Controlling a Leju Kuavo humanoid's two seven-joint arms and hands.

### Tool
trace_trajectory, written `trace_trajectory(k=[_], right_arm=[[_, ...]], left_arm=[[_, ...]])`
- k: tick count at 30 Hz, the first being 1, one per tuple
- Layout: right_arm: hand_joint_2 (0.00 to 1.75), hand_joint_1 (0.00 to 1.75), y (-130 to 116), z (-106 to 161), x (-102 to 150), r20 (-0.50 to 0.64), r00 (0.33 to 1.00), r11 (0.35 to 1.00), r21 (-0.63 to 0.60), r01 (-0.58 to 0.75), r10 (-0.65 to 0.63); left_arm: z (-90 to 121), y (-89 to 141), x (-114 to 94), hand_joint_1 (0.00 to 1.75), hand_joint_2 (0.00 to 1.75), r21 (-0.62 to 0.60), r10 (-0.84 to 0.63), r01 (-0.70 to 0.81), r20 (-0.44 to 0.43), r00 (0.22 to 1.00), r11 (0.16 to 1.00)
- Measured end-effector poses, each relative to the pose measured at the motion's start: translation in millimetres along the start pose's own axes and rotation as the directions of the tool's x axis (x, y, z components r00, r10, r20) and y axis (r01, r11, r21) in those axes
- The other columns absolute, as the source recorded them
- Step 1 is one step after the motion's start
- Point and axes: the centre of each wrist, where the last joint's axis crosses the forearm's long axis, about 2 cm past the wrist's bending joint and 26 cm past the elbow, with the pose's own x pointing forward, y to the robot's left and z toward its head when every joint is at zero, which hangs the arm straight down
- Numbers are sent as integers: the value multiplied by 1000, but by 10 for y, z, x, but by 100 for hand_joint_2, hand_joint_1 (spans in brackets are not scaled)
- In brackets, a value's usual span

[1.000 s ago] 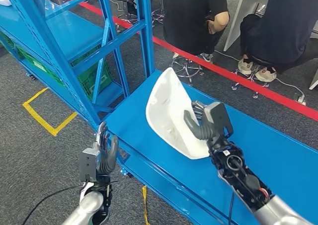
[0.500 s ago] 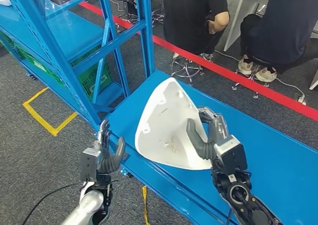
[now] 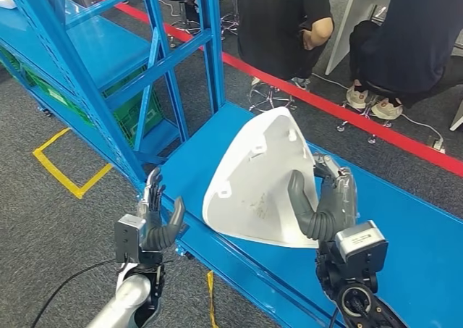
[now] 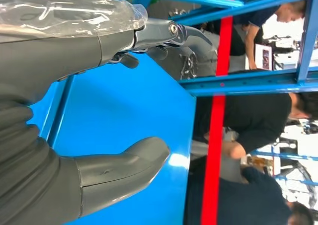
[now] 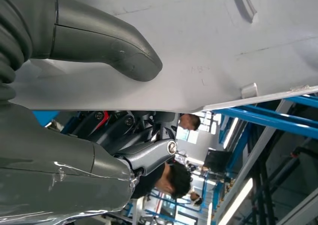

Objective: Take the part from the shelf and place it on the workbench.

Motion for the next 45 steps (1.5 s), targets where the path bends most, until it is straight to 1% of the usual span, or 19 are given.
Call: trace_trajectory(k=[6,16,24,29,36,41,45], right_arm=[[175,175,-5,-9,20,1,1000,1000,-14,9,-9],[175,175,-9,-18,40,7,1000,1000,-18,12,-12],[175,175,-11,2,36,-36,998,997,-52,56,-58],[175,175,-12,22,34,-48,997,996,-72,51,-54],[175,175,-1,32,45,-28,999,999,-49,-20,19],[175,175,9,40,49,-19,999,999,-43,-28,27],[175,175,33,62,63,29,997,997,-29,-71,72]], left_arm=[[-10,-6,15,0,175,6,5,-5,17,1000,1000],[-12,-8,18,0,175,6,5,-5,19,1000,1000],[-16,-21,23,0,175,0,-3,3,24,1000,1000],[-18,-27,26,0,175,0,-5,5,20,1000,1000],[-32,-31,44,0,175,-2,-13,13,17,1000,1000],[-52,-35,63,0,175,-2,-15,15,23,1000,1000],[-81,-42,78,0,175,1,-15,15,44,999,1000]])
